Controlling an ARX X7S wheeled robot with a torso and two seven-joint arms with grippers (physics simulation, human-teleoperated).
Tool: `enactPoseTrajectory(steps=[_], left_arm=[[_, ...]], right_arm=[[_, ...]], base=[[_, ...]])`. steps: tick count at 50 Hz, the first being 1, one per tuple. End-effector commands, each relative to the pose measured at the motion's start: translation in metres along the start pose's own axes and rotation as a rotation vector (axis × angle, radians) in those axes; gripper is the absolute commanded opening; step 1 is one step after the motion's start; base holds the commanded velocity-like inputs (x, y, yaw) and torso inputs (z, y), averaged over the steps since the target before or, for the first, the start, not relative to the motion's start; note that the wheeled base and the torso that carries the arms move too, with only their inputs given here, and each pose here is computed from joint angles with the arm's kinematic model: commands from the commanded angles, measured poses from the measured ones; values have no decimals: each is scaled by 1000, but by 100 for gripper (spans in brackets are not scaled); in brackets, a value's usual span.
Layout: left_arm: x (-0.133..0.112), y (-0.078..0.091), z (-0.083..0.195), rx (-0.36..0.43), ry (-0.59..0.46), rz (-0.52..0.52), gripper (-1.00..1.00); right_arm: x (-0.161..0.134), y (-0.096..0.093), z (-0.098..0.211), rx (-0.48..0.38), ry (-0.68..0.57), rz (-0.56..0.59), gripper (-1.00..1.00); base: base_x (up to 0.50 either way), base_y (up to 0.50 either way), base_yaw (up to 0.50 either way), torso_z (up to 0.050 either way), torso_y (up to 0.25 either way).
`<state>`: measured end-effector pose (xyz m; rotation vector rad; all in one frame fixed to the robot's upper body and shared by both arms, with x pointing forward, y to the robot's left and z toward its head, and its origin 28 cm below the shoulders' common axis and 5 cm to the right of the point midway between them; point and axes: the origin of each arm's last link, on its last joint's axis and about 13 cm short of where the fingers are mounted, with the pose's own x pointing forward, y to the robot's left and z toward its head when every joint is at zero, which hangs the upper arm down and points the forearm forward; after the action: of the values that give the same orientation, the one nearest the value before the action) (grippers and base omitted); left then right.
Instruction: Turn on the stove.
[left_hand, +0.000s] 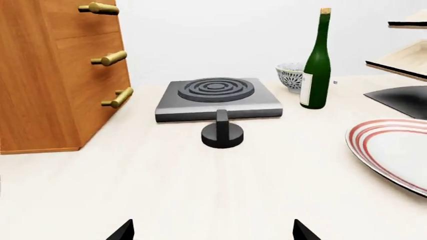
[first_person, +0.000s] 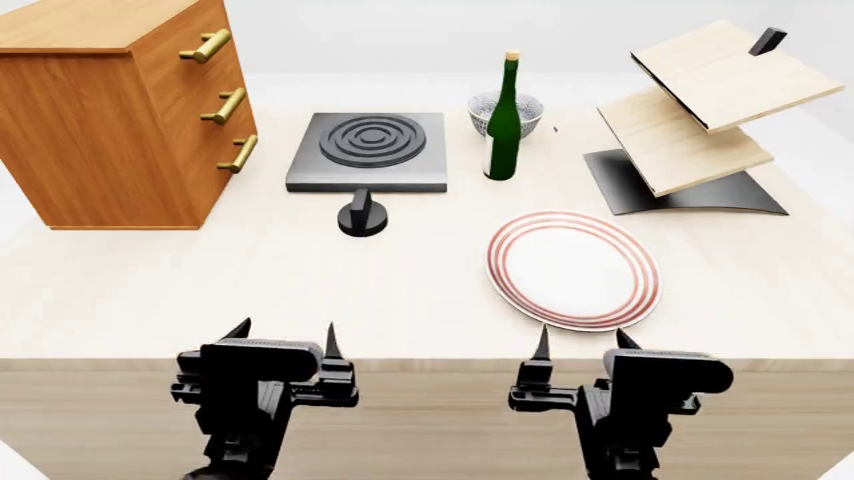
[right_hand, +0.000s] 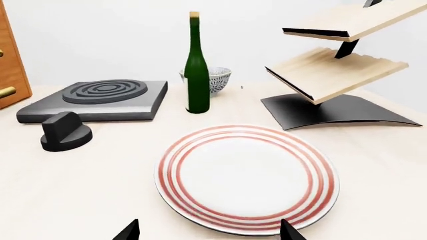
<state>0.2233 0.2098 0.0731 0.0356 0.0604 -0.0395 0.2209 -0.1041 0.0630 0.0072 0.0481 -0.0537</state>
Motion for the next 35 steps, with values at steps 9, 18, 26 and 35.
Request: enactPoseTrajectory(steps=[9,18,26,35], left_arm=[[-21,7,88,-11,-73,-42,100],[-20,8,85,-7,-59,-37,100],[-19,8,83,-7,-58,-35,100],[-19,9,83,-9,-56,-31,100]], right_arm=[[-23,-5,86,-9,-90,33,100],[-26,-5,88,-16,-104,28,100],[-25,-6,87,41,-119,28,100],[-24,-6,87,46,-121,21,100]], base=[[0,0,0,0,0],[0,0,0,0,0],[63,0,0,0,0],[493,0,0,0,0]])
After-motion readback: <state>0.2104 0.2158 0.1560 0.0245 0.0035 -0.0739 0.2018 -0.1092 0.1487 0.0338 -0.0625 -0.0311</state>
